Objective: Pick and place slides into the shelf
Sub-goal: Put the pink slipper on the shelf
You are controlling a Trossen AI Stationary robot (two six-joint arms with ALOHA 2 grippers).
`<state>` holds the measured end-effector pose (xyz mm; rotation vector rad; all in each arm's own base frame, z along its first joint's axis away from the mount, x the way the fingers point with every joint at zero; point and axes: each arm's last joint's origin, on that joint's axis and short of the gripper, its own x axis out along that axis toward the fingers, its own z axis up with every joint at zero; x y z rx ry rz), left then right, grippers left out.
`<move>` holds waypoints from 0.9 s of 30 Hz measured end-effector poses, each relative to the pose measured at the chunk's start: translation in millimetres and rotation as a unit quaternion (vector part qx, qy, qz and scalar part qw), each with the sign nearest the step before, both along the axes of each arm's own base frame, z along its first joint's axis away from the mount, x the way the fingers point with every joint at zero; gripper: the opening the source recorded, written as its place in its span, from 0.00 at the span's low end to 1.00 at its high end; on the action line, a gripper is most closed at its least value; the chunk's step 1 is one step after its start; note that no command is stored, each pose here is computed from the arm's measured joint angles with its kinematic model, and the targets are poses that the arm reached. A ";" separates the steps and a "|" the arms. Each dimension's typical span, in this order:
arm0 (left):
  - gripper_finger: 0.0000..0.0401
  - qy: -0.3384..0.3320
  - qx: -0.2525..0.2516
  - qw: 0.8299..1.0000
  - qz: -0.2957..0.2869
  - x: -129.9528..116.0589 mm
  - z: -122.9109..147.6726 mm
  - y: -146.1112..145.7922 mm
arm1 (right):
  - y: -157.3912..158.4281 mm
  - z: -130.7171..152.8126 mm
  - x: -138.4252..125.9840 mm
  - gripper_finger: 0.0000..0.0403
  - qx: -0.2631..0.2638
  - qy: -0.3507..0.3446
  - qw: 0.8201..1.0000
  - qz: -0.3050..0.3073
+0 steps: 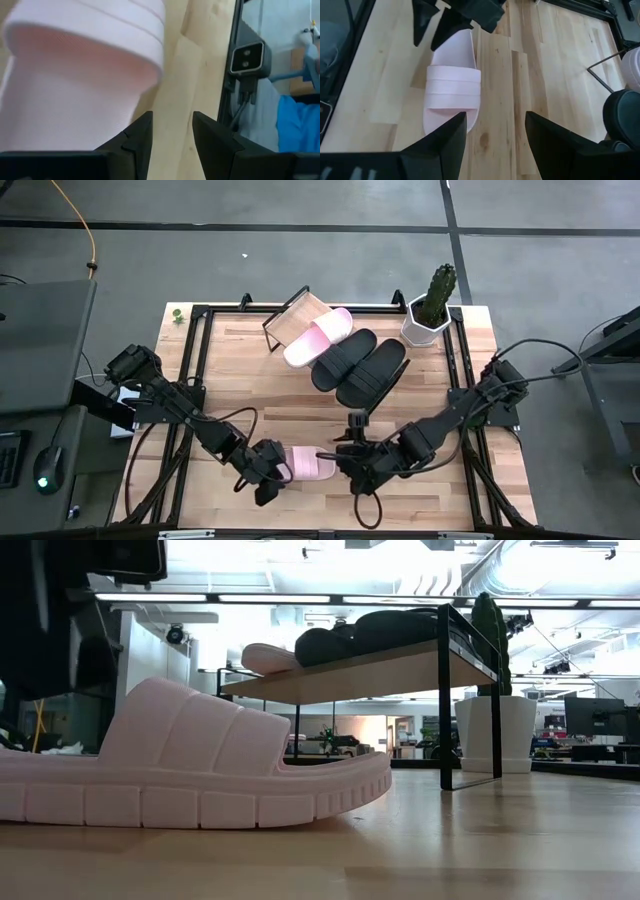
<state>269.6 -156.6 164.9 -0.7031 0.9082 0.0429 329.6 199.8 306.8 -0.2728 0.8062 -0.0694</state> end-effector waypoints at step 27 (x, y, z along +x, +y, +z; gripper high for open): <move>0.32 -0.041 0.011 0.995 0.089 14.3 -7.4 5.5 | 3.0 0.4 -1.0 0.48 0.014 -0.005 1.000 -0.005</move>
